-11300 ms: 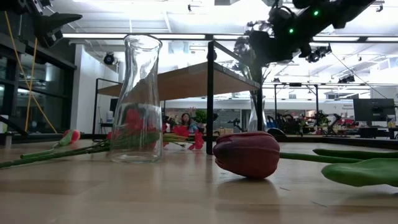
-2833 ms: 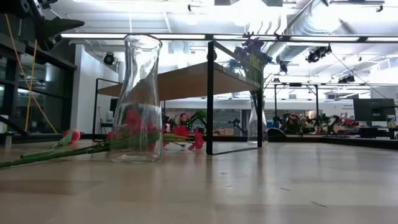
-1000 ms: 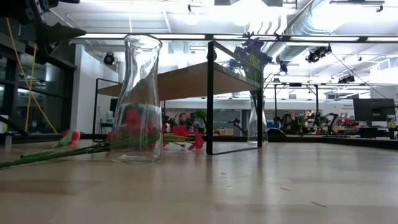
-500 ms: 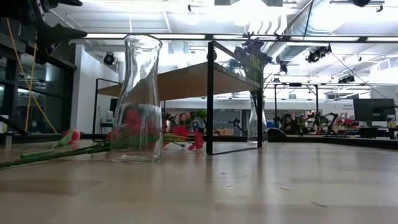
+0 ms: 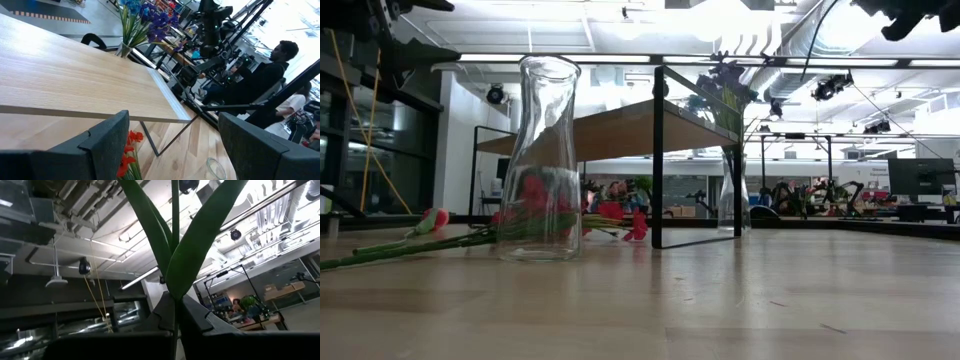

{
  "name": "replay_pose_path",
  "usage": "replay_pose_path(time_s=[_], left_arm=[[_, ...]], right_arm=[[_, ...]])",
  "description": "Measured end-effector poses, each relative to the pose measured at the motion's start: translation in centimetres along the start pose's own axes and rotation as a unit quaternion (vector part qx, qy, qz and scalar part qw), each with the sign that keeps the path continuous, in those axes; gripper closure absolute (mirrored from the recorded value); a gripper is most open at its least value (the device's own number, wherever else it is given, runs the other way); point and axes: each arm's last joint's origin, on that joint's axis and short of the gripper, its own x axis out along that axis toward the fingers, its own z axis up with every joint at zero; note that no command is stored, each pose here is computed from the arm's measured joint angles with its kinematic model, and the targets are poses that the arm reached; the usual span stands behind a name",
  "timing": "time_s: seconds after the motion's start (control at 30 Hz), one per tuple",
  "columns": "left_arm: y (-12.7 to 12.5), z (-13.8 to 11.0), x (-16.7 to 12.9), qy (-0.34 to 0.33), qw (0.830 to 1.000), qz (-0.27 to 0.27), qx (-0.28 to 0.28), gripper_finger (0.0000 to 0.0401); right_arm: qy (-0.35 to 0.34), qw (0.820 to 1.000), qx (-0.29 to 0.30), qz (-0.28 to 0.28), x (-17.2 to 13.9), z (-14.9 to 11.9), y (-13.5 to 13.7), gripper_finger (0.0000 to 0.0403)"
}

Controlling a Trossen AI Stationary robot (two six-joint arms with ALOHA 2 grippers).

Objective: Pick and place flowers into a vace then onto a shelf
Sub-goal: Put the dark red flower into the top transparent flower vase

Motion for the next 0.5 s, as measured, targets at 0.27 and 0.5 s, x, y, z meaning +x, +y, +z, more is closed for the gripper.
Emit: replay_pose_path(time_s=[0.27, 0.5], left_arm=[[0.0, 0.0, 0.0, 0.000, 1.000, 0.000, 0.000, 0.0064], [0.0, 0.0, 0.0, 0.000, 1.000, 0.001, 0.000, 0.0064]], right_arm=[[0.006, 1.000, 0.008, -0.008, -1.0, -1.4, -0.5, 0.0403], [-0.005, 0.999, 0.046, -0.010, -2.2, -2.7, -1.4, 0.0403]])
